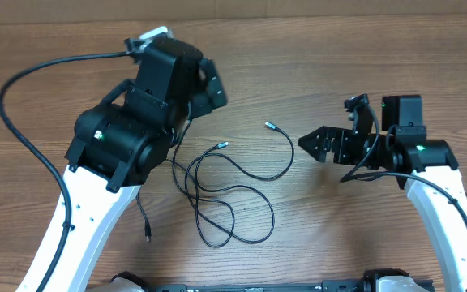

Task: Untangle cables
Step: 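Move the right gripper left over the remaining cable pile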

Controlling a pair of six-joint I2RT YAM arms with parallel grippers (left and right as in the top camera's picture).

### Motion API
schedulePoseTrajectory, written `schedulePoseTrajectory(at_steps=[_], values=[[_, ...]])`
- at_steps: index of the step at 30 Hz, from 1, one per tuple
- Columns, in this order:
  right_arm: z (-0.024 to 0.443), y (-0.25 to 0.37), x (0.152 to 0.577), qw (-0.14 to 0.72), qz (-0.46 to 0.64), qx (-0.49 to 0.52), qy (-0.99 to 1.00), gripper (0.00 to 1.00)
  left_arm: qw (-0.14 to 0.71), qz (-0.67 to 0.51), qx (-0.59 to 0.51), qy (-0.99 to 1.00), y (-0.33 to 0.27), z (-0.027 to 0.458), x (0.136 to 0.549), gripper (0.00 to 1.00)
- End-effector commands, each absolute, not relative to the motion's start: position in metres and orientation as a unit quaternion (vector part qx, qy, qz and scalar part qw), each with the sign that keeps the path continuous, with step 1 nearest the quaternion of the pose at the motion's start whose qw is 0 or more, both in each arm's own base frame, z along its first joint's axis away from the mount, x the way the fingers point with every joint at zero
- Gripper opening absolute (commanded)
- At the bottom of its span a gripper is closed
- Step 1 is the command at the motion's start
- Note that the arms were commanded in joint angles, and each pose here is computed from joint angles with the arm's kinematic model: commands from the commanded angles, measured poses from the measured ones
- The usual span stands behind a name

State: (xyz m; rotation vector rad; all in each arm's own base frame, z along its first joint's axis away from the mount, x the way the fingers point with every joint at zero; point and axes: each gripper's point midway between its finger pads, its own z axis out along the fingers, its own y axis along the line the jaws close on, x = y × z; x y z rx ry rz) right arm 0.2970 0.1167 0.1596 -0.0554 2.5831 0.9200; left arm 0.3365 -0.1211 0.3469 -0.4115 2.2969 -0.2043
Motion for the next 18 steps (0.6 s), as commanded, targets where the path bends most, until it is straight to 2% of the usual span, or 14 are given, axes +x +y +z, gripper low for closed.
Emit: schedulePoseTrajectory(at_steps=[1, 6, 18], values=[[0.152, 0.135, 0.289, 0.176, 0.333, -0.043, 0.925, 1.0, 0.436, 0.055, -0.18, 0.88, -0.072, 0.358, 0.339, 1.0], [0.127, 0.157, 0.276, 0.128, 0.317, -0.074, 0.937, 1.0, 0.427, 0.082, -0.179, 0.882, -0.064, 0.355, 0.333, 1.0], [0.069, 0.216, 0.228, -0.002, 0.297, -0.16, 0.941, 1.0, 0.414, 0.061, -0.171, 0.892, -0.072, 0.35, 0.332, 1.0]])
